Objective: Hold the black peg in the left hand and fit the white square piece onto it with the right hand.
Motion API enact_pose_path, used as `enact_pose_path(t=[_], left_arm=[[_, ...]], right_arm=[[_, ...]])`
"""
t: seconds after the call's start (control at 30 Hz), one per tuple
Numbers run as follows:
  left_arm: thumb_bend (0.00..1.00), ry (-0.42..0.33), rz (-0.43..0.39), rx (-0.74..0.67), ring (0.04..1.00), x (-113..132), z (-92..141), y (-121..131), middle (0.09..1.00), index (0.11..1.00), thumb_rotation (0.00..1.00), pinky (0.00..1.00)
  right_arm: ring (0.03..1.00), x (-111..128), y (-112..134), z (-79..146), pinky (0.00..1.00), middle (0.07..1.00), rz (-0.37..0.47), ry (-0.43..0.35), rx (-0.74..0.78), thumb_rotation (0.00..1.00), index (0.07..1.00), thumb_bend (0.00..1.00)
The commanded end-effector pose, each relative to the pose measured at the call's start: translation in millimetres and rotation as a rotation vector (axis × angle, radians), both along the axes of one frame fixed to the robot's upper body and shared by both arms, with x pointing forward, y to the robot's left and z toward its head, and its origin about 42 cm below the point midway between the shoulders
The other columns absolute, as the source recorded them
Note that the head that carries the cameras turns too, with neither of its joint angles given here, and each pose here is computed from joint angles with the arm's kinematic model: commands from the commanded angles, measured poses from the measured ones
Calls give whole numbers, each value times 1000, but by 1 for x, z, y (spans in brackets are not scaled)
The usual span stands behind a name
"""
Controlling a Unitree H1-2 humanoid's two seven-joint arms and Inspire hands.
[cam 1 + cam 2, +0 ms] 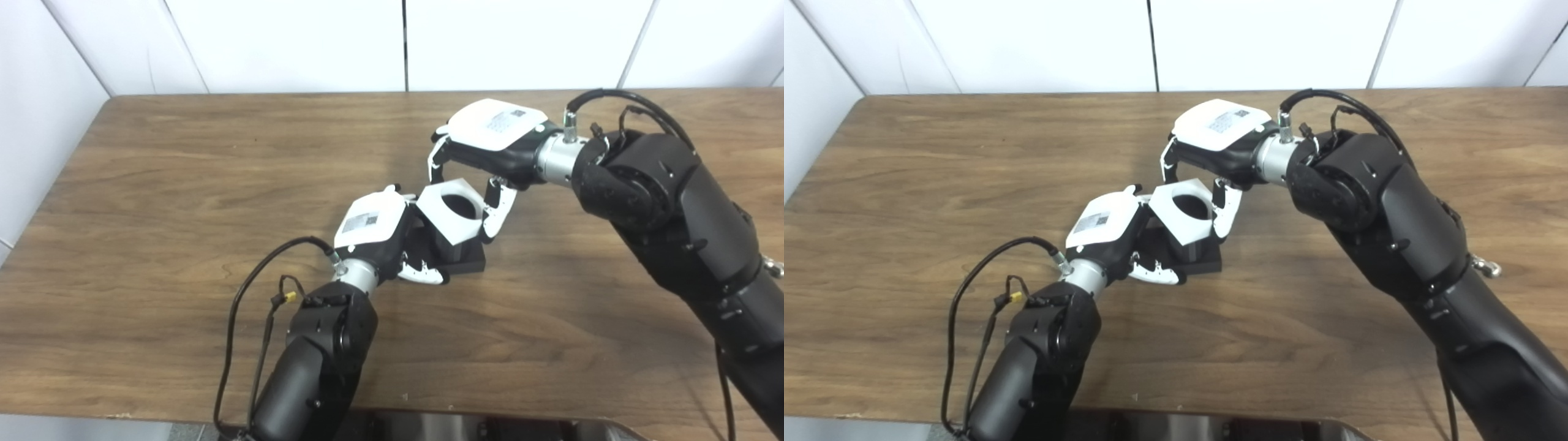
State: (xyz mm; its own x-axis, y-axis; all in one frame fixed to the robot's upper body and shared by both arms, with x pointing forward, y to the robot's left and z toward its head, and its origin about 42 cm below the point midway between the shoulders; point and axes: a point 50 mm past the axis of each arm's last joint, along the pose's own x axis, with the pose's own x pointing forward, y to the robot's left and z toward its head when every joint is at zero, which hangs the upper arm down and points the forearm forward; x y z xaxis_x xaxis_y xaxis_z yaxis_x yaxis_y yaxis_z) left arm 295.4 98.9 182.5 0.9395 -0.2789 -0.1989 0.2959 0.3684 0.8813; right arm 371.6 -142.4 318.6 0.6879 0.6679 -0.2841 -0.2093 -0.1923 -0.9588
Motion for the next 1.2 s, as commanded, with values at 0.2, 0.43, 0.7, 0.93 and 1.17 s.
enact_pose_path(t=[0.2, 0.43, 0.7, 0.93, 1.17], left_arm=[[511, 107, -42, 43, 1000, -5, -25, -9, 888, 487, 59, 1000], [511, 104, -47, 48, 1000, -5, -23, -8, 886, 489, 59, 1000], [511, 96, -47, 49, 997, -6, -22, -8, 878, 489, 58, 1000], [511, 102, -46, 41, 999, -6, -21, -8, 882, 489, 59, 1000], [511, 94, -44, 38, 995, -8, -21, -6, 879, 490, 58, 1000]], right_arm=[[922, -8, 15, 17, 980, 764, 69, -13, -38, 132, 483, 523], [900, -20, 26, 19, 948, 762, 111, -101, -148, 131, 482, 524], [881, -22, 30, 10, 899, 756, 117, -154, -207, 129, 480, 524], [883, -16, 24, -5, 883, 772, 76, -108, -195, 138, 488, 525], [892, -9, 16, -13, 922, 799, 44, -50, -202, 291, 706, 995]])
